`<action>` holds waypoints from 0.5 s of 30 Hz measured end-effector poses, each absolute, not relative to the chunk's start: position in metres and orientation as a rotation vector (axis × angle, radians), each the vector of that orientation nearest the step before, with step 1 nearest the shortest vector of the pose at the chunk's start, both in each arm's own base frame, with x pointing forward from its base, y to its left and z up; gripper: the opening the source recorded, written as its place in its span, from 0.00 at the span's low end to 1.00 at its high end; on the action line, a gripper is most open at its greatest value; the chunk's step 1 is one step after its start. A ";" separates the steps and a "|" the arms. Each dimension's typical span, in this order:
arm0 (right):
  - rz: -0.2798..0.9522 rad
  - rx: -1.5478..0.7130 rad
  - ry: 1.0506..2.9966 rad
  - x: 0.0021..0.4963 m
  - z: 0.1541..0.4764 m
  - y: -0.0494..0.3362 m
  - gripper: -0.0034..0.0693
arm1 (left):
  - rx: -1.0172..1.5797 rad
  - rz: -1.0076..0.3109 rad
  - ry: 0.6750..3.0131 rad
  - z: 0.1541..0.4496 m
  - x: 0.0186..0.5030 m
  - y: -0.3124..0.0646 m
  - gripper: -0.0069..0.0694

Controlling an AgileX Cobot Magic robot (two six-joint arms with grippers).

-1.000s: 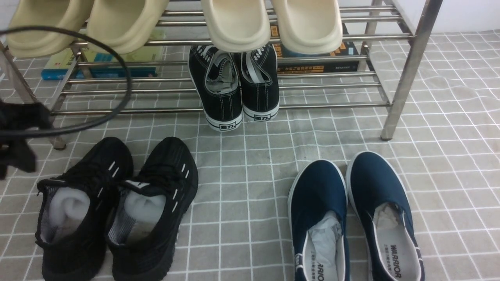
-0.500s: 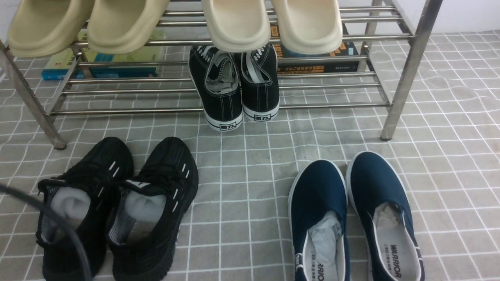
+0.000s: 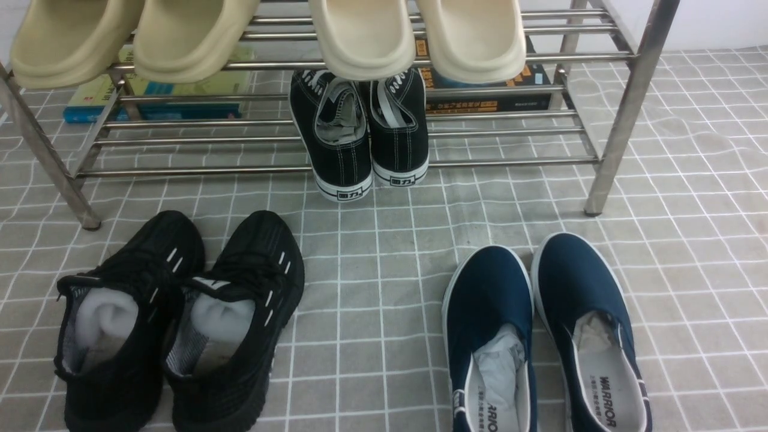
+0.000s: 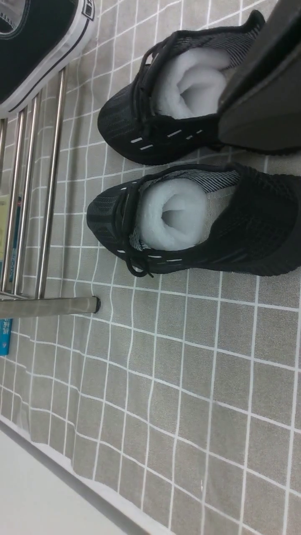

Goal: Take the shoes off the shelf with your hand from the grey coffee tablecloth.

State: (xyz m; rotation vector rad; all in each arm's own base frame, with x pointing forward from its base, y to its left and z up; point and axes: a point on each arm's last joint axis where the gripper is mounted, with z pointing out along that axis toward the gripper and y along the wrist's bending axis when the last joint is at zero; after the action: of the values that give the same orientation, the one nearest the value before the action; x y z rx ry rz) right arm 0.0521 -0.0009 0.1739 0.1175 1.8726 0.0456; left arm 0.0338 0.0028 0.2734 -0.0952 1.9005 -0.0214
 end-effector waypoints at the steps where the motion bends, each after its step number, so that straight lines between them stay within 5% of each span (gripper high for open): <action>1: 0.046 0.117 1.873 0.052 0.174 -0.001 0.38 | -0.096 -0.022 1.901 0.273 0.034 0.003 0.10; 10: 0.046 0.117 1.873 0.052 0.174 -0.001 0.38 | -0.089 0.020 1.859 0.262 0.042 0.005 0.11; 15: 0.046 0.117 1.873 0.052 0.174 -0.001 0.38 | -0.151 -0.040 1.835 0.223 0.050 0.005 0.11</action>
State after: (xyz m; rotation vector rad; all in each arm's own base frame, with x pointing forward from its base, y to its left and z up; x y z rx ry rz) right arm 0.0521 -0.0009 0.1739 0.1175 1.8726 0.0456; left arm 0.0502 0.0046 0.2231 -0.1509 1.8352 -0.0398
